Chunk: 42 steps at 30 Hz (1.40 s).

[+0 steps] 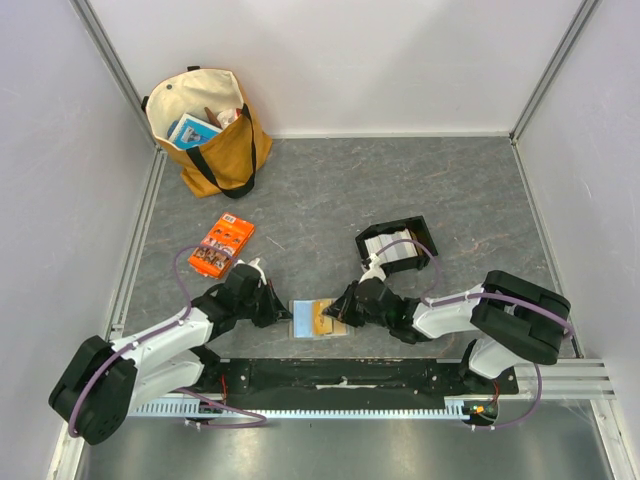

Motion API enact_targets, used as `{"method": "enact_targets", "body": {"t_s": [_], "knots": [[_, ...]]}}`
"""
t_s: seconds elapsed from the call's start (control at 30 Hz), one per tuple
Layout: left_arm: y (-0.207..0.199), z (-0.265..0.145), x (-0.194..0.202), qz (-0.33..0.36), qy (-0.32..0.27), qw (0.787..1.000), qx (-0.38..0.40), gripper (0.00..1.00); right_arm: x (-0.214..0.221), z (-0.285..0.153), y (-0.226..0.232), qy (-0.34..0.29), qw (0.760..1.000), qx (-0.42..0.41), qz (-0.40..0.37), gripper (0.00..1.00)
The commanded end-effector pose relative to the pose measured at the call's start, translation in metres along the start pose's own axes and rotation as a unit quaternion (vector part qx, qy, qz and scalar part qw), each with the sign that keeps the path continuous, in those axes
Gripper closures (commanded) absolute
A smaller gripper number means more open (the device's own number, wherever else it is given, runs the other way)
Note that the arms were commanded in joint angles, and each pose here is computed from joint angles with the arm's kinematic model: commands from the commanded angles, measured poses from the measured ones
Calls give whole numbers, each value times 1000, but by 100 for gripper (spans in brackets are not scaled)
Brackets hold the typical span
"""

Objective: Put the credit cards into the card holder
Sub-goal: Insert the credit card into the card holder.

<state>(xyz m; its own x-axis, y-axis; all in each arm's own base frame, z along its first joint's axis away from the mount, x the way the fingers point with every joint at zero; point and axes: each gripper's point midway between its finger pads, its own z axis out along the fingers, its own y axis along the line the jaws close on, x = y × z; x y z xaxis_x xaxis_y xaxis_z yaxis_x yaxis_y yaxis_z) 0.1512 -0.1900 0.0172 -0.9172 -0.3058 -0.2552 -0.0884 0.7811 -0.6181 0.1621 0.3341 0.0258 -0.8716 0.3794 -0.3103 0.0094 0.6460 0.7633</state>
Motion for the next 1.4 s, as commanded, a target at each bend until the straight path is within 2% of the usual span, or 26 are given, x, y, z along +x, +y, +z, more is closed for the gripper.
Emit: {"method": "enact_targets", "body": {"t_s": [0.0,0.17,0.2,0.37,0.47,0.93,1.17,1.37], "knots": [[0,0,-1,2,-7,1000,2,98,6,2,-39,8,996,86,-34,91],[0,1,-1,1,-5,1000,1,98,15,-5,-44,25,994,96,-38,82],[0,1,-1,1,-5,1000,1,98,12,-8,-44,20,994,101,-41,75],[-1,0,-2,3,-7,1000,2,98,-9,-20,-43,-16,988,134,-70,55],[-1,1,-2,3,-6,1000,2,98,-11,-20,-36,-15,988,132,-81,53],[-1,2,-1,5,-2,1000,4,98,22,8,-5,53,988,94,-109,53],[-1,2,-2,3,-5,1000,5,98,29,11,6,61,989,74,-109,54],[-2,2,-2,4,-4,1000,6,98,24,10,23,49,992,42,-107,61]]}}
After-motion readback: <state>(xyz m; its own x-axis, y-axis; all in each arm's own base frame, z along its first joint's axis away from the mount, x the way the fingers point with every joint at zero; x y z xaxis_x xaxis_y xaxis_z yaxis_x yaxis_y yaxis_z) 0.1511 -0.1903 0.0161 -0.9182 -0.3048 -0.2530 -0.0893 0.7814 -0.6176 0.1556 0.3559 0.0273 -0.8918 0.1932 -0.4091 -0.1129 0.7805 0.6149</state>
